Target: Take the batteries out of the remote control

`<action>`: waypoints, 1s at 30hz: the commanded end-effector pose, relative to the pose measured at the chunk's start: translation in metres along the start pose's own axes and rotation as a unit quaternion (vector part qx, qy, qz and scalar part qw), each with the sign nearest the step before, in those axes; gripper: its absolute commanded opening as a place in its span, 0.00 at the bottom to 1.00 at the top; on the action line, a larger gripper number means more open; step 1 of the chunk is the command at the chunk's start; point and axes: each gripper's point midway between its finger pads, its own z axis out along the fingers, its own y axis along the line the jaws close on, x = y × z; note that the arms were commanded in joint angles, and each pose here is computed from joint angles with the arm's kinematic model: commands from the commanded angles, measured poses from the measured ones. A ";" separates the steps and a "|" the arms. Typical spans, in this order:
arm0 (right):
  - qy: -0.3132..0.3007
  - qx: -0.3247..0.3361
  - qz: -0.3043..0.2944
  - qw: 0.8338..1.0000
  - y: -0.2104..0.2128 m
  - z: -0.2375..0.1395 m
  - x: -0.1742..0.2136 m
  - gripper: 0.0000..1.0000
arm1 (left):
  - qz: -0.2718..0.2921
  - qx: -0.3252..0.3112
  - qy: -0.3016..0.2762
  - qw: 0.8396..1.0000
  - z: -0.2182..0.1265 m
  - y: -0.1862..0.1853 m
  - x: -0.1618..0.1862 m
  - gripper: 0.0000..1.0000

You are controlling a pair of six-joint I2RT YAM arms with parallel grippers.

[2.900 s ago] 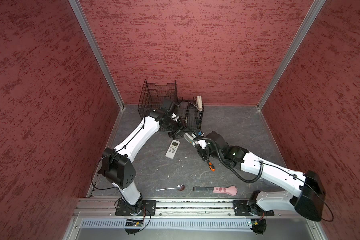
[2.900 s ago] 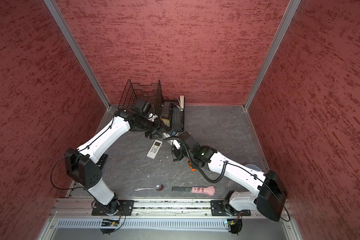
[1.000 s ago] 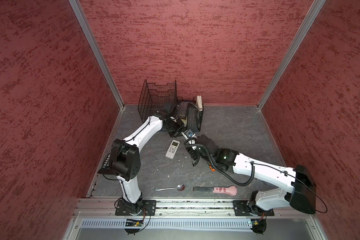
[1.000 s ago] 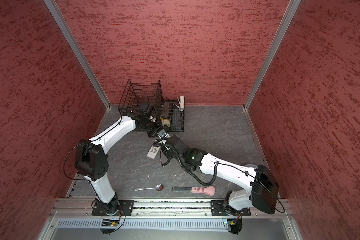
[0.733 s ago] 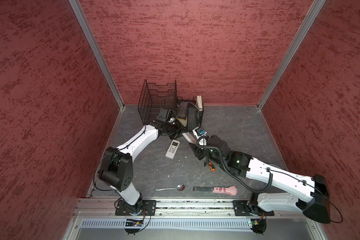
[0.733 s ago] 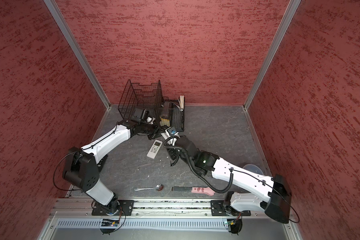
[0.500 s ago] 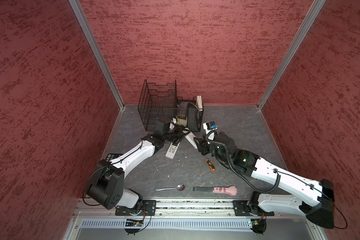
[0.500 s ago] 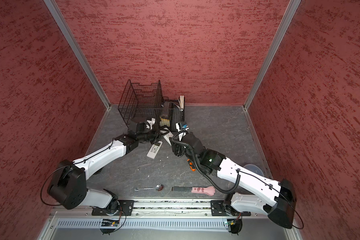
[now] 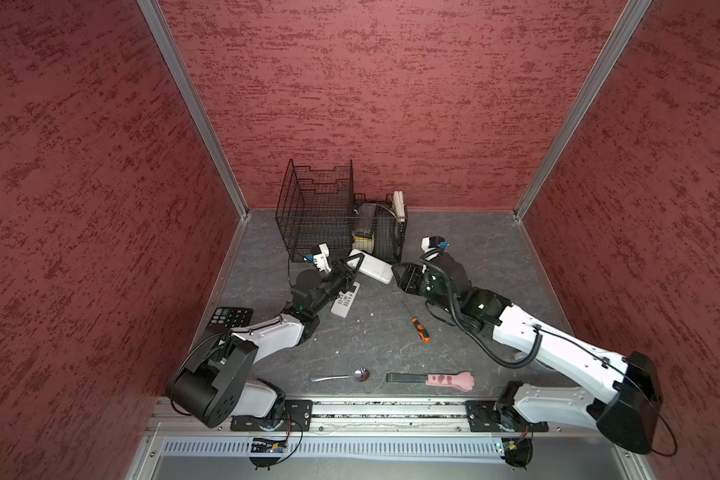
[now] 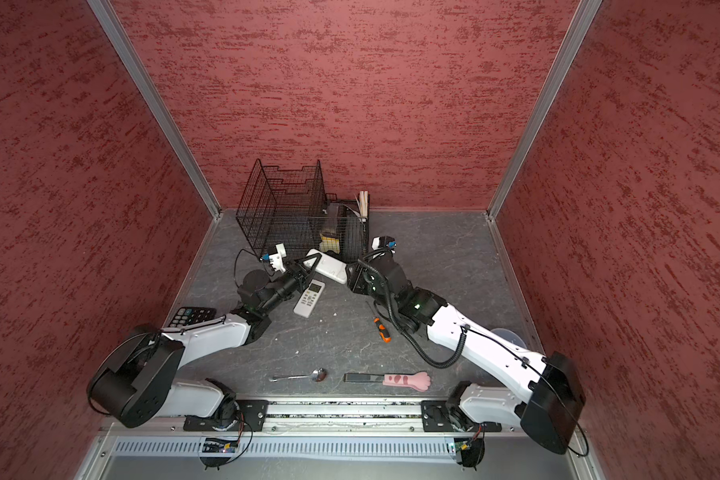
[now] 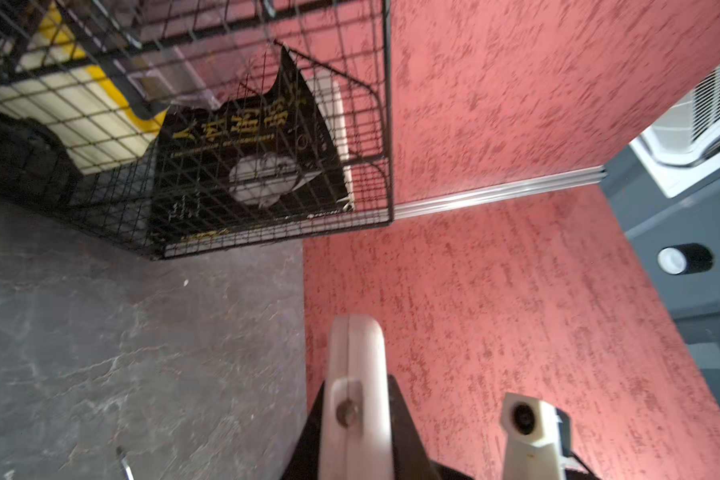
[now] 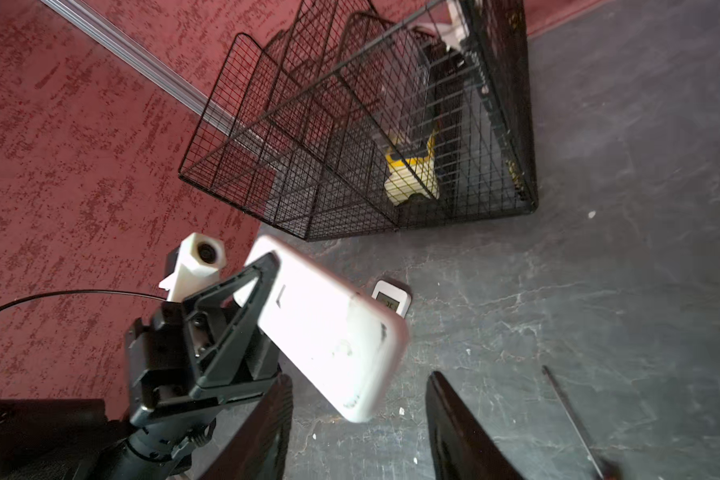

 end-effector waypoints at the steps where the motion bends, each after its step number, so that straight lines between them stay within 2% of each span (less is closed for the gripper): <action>1: -0.005 -0.042 0.041 0.998 0.024 0.000 -0.011 0.52 | -0.025 0.079 -0.034 0.996 -0.005 -0.034 -0.015 0.00; 13: -0.021 -0.068 0.031 0.997 0.042 0.004 -0.026 0.51 | -0.042 0.084 -0.023 0.995 -0.008 -0.023 -0.015 0.00; 20: -0.004 -0.053 0.037 0.998 0.036 0.016 -0.028 0.48 | -0.039 0.086 -0.020 0.995 -0.008 -0.024 -0.014 0.00; 30: 0.017 -0.065 0.045 0.997 0.041 0.030 -0.024 0.47 | -0.040 0.083 -0.012 0.996 -0.005 -0.020 -0.011 0.00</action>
